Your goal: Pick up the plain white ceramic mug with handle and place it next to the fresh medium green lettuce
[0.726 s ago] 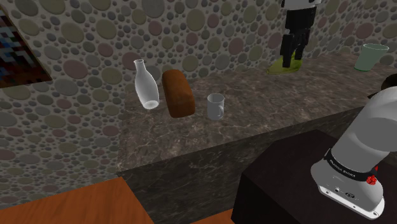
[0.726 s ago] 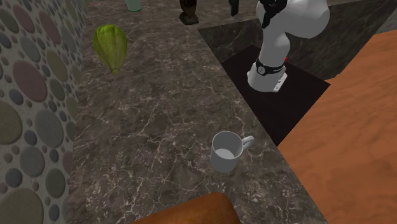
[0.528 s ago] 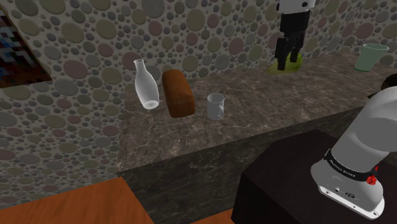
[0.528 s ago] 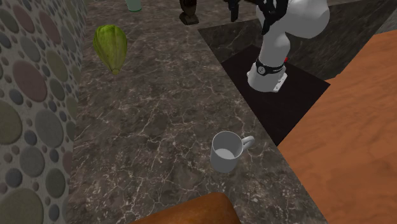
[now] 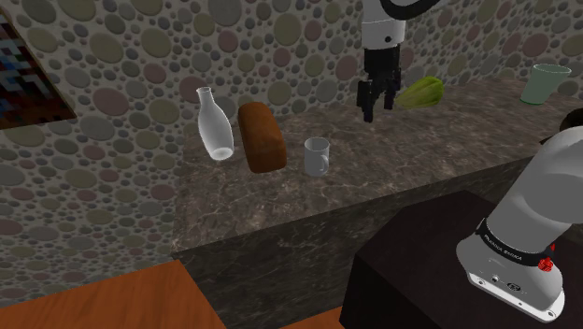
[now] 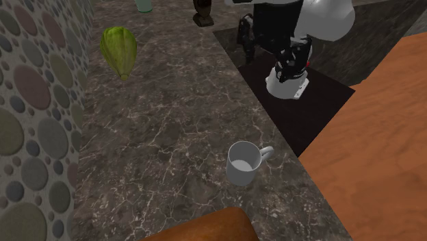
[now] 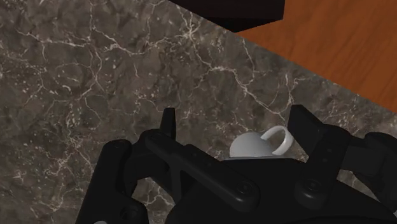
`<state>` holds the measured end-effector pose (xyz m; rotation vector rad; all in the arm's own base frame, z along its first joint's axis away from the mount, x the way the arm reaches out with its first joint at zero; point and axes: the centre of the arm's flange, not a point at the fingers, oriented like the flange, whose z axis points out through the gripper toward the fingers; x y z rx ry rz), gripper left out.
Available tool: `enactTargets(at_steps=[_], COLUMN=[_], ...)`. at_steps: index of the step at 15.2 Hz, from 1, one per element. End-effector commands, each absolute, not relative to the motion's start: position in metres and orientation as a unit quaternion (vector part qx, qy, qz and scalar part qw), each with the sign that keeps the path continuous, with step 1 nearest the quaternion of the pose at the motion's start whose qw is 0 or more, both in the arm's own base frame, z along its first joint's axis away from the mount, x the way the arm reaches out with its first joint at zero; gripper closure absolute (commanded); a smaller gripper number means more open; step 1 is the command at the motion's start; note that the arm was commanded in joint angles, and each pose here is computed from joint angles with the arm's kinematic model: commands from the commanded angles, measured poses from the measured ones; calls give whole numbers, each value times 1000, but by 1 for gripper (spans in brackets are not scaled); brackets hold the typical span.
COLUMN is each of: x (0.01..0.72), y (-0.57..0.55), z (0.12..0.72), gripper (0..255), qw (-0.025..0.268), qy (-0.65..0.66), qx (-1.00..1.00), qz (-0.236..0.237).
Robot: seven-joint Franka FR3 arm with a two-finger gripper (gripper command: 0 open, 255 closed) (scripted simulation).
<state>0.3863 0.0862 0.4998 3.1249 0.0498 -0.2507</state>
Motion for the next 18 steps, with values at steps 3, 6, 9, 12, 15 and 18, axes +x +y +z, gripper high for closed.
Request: enactTargets(at_steps=[3,6,9,12,15,18], x=[420,446,472,498,525,529], y=[115,137,160,182,204,209], z=[474,453,433,412,391,376], gripper=[0,0,0,0,0,0], qw=[5,7,8,10,12,12], qy=[12,9,7,4,1,1], qx=[997,997,997,996,996,996], qz=[-81,-82,-83,-84,-85,-85])
